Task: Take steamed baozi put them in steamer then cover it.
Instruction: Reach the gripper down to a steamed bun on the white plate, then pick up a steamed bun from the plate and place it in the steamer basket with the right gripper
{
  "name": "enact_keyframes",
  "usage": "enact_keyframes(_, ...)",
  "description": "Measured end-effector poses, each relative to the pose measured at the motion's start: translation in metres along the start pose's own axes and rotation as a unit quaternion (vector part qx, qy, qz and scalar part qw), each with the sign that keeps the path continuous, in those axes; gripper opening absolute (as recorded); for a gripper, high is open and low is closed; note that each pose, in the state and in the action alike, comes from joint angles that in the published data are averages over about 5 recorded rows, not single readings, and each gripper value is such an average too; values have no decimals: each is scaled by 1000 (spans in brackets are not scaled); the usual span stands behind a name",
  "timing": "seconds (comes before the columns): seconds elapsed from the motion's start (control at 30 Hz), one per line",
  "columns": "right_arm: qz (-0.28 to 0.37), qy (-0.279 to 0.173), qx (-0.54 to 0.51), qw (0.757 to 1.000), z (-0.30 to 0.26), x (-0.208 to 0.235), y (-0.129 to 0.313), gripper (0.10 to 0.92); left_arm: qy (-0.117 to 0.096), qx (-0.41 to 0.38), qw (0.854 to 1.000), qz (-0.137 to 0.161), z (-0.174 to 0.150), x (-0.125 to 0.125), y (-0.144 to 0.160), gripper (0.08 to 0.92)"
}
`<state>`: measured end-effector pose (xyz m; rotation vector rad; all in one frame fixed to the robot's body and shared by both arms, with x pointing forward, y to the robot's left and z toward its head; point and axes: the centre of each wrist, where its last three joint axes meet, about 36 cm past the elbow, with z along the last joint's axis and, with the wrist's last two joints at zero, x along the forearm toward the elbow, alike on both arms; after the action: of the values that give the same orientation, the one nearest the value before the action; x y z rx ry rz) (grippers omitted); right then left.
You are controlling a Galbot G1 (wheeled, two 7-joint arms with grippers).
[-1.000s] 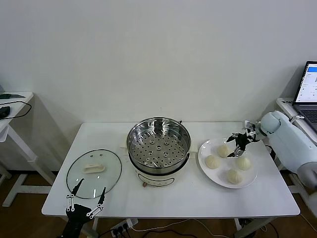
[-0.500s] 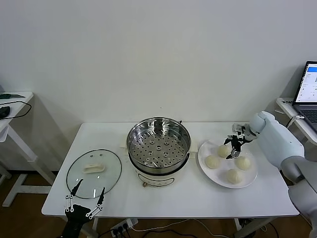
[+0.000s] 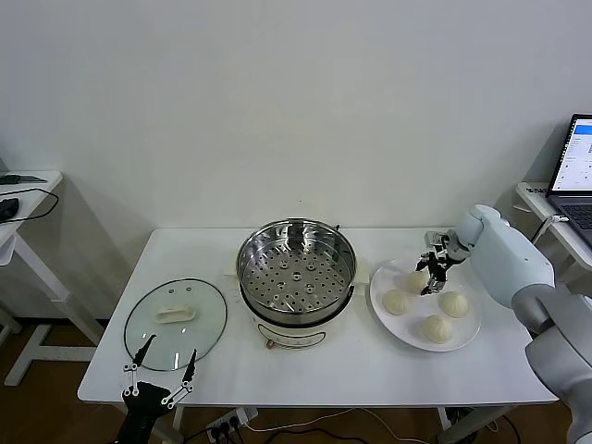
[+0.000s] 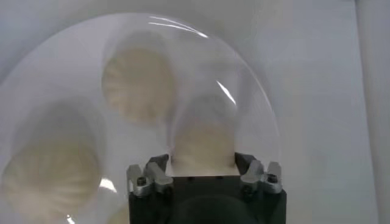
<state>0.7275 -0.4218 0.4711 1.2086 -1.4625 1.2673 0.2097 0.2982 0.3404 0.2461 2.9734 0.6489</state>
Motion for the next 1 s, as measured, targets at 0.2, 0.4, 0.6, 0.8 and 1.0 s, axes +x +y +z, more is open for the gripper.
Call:
enact_keyframes(0.2,12,-3,42,999,-8,25,-9,676,-2,1,1000,-3,-2,-2,0,823)
enact_keyframes(0.4,45,-16,140,989,-43,79,-28,662,-5,0,1000,-3,-4,-3,1,823)
enact_keyframes(0.6,70,-28,276,958,-121,136,-41,662,-6,1,1000,-3,-4,-3,0,823)
enact_keyframes(0.8,80,-31,405,911,-203,175,-39,662,-9,4,1000,-3,-5,-5,-2,823)
enact_keyframes(1.0,70,-27,505,860,-270,184,-27,667,-12,5,1000,-2,-6,-5,-3,823)
